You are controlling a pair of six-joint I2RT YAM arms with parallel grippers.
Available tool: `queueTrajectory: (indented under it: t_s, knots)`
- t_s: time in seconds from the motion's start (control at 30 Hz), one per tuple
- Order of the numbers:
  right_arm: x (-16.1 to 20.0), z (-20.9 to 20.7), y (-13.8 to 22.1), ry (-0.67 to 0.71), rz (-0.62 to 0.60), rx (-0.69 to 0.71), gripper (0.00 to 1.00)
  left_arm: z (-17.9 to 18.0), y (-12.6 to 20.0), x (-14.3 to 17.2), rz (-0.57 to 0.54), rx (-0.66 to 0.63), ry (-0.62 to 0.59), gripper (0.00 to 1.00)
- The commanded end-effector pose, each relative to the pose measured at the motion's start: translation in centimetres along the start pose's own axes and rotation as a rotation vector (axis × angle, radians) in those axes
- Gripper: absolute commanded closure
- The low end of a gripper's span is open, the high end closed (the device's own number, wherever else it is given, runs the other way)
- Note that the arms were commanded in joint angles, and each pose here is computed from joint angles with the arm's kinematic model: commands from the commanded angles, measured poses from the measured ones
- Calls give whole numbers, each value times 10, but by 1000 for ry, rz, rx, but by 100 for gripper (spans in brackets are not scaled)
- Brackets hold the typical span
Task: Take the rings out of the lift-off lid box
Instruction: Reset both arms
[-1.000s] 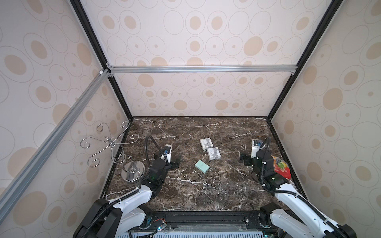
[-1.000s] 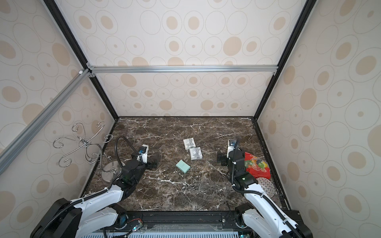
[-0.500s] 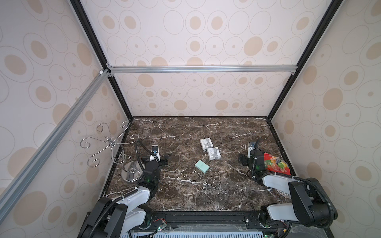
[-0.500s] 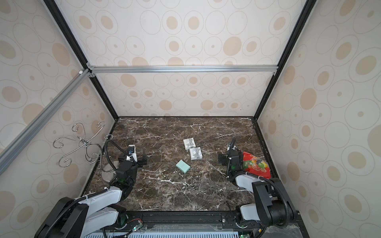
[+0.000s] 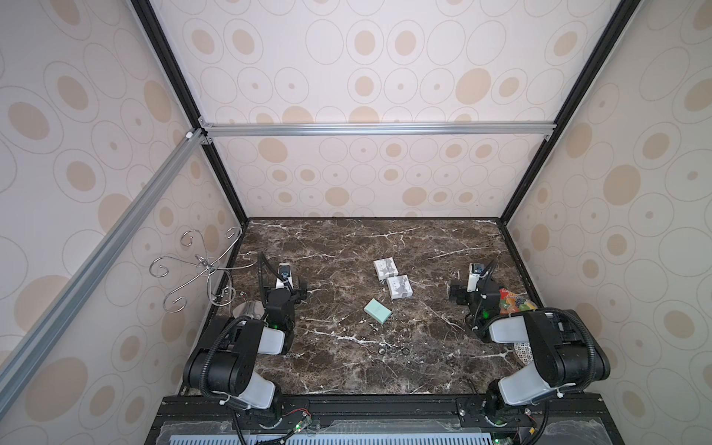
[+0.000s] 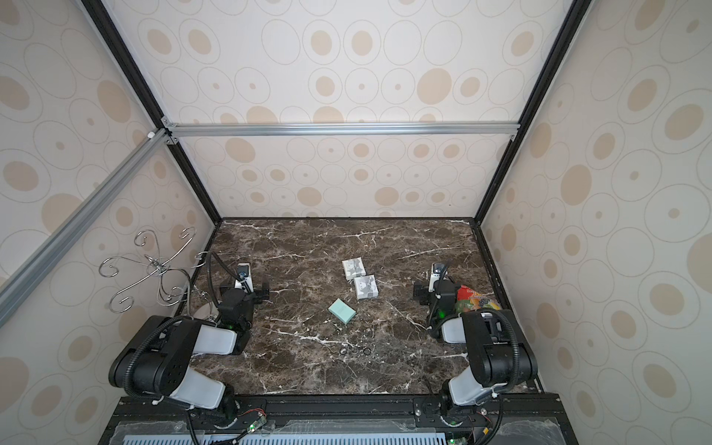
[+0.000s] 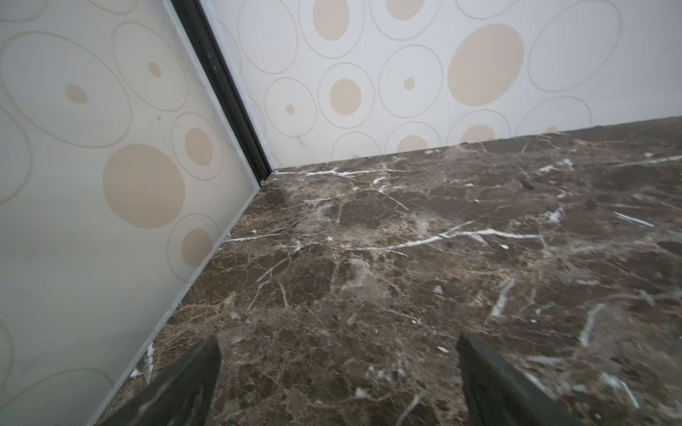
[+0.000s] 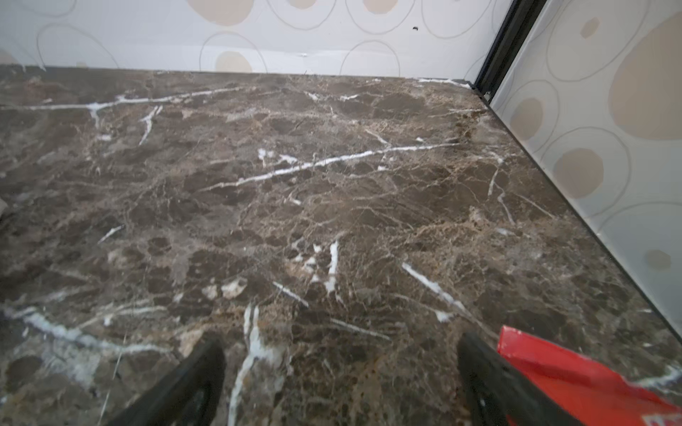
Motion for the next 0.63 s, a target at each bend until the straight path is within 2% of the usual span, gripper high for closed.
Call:
queueTrajectory:
  t_s: [0.0,0.6]
  knots:
    - [-9,5,-3,-9,-3,-28,0,11,-1,-6,-95,26,110,0]
    - [-7,5,-3,-2,12,-30,0,10,2,-5,-102,27,102,0]
Point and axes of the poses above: each gripper's point midway between its finger pads, its own y axis back along the fingers, its own z axis along the line the jaws close on, x = y × z, the point moved 2 cm from there along y, back along the fingers, and after that the axes turned 13 degrees about -y, right-handed, at the moved point
